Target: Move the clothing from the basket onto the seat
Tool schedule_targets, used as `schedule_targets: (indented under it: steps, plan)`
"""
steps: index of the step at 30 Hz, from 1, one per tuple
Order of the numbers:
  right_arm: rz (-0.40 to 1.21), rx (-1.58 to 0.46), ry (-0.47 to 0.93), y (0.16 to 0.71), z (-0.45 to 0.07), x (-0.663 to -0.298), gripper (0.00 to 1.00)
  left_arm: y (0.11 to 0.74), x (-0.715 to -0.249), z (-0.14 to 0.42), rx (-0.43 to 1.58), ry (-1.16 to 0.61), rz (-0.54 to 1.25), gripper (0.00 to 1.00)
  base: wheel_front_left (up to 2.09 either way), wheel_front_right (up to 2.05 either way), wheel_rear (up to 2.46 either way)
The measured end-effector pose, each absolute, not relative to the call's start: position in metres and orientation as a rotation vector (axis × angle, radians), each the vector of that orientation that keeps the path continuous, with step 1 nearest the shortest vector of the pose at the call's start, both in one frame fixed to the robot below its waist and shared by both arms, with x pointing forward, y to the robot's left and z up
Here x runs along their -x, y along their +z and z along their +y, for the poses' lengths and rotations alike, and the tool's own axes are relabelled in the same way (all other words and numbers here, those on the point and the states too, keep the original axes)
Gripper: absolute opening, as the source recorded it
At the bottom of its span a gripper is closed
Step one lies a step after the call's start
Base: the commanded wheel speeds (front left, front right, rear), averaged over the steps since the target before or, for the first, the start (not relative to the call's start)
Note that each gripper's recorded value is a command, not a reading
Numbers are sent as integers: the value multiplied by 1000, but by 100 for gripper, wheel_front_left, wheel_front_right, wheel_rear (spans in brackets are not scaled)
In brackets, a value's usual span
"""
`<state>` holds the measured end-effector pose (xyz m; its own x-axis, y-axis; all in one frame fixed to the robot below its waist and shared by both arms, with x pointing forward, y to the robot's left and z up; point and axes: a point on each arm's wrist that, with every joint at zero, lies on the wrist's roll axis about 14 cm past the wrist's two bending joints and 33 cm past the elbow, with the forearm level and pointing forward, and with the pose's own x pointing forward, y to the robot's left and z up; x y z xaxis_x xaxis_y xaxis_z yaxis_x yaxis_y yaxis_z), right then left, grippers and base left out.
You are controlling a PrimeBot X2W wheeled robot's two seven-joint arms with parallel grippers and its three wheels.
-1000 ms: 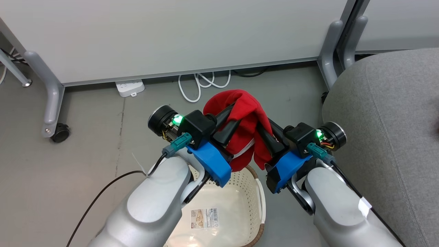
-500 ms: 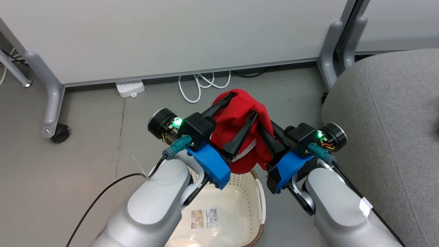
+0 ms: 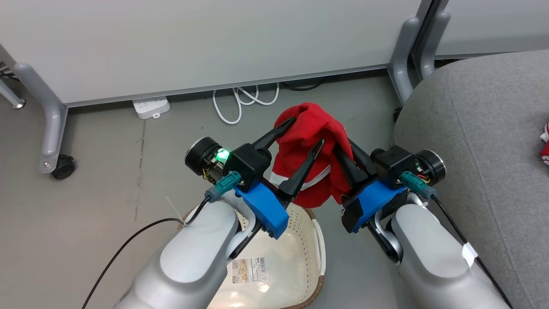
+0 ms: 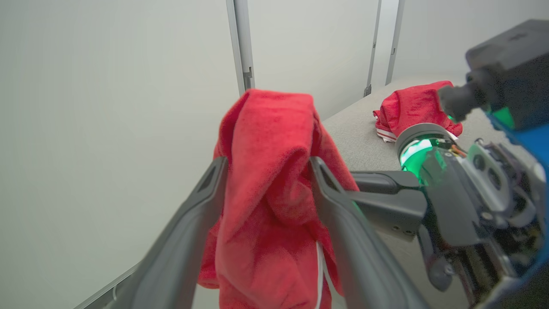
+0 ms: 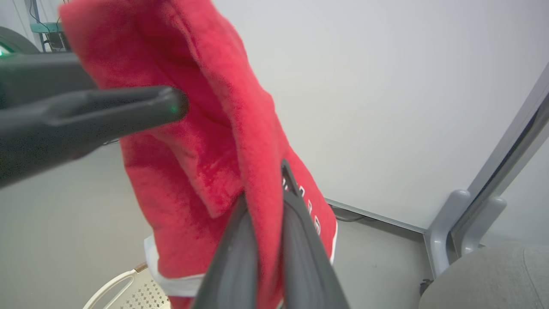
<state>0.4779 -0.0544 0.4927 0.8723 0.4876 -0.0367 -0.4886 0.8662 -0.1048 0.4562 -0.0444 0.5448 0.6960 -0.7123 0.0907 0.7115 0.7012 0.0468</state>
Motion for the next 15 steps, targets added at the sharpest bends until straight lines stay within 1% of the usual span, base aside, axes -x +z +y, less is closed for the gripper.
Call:
schedule_targets:
  steps: [7,15]
  plan:
    - [3,69,394,496,-92,-484,0,536,-455,-62,1,-840,-88,100,0,0,0]
    - [-12,39,239,501,-146,-480,0,525,-446,-92,12,-929,-71,100,0,0,0]
